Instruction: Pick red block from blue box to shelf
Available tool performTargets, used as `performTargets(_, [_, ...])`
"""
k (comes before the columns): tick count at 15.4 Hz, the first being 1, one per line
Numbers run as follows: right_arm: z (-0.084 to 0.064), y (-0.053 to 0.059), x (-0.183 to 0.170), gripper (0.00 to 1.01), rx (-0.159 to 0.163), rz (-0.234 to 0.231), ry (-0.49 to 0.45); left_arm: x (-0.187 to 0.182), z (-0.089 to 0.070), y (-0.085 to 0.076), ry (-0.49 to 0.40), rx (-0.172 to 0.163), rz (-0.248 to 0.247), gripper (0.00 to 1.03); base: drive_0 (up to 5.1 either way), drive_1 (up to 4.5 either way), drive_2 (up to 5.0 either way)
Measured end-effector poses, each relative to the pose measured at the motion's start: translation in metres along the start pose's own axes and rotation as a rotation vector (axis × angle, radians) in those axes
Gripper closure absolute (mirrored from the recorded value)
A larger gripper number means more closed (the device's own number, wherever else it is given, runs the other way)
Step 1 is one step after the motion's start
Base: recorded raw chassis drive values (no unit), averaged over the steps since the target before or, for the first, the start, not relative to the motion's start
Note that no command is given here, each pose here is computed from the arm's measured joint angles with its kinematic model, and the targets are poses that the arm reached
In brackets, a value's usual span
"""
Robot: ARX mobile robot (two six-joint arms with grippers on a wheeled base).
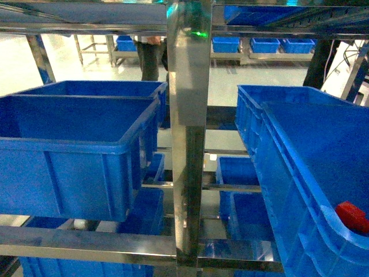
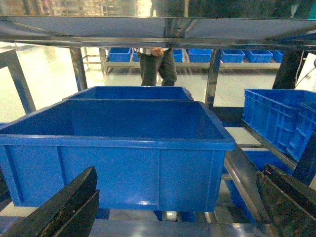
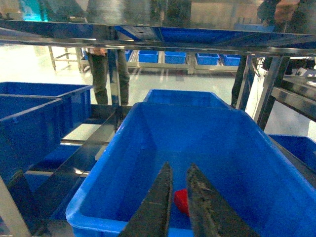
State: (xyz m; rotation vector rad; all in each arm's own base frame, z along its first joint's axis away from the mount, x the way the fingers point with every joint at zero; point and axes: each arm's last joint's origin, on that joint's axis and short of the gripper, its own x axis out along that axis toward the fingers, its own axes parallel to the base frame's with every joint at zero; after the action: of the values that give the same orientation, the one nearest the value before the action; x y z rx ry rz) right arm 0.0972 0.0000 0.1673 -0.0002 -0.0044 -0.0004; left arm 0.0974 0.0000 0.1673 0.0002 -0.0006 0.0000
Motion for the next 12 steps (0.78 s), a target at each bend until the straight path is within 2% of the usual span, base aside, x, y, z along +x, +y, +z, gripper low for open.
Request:
performTargets(6, [0.0, 0.0, 0.0, 0.08, 0.0, 0.0, 0.0, 0.0, 0.0, 0.0, 0.0, 0.0, 0.0, 0.05, 0.0, 0.0, 0.0])
performTargets(7, [0.0, 0.0, 0.0, 0.01, 0.0, 0.0, 0.0, 0.0, 0.0, 0.0, 0.0, 0.0, 0.0, 0.05, 0.0, 0.0, 0.0])
performTargets(8, [0.0, 0.0, 0.0, 0.04, 0.0, 0.0, 0.0, 0.0, 0.0, 0.0, 0.0, 0.0, 0.0, 0.05, 0.0, 0.0, 0.0])
performTargets(12, [0.0, 0.0, 0.0, 0.03, 0.0, 0.0, 0.0, 0.0, 0.0, 0.0, 0.0, 0.0, 0.0, 0.05, 0.0, 0.0, 0.0])
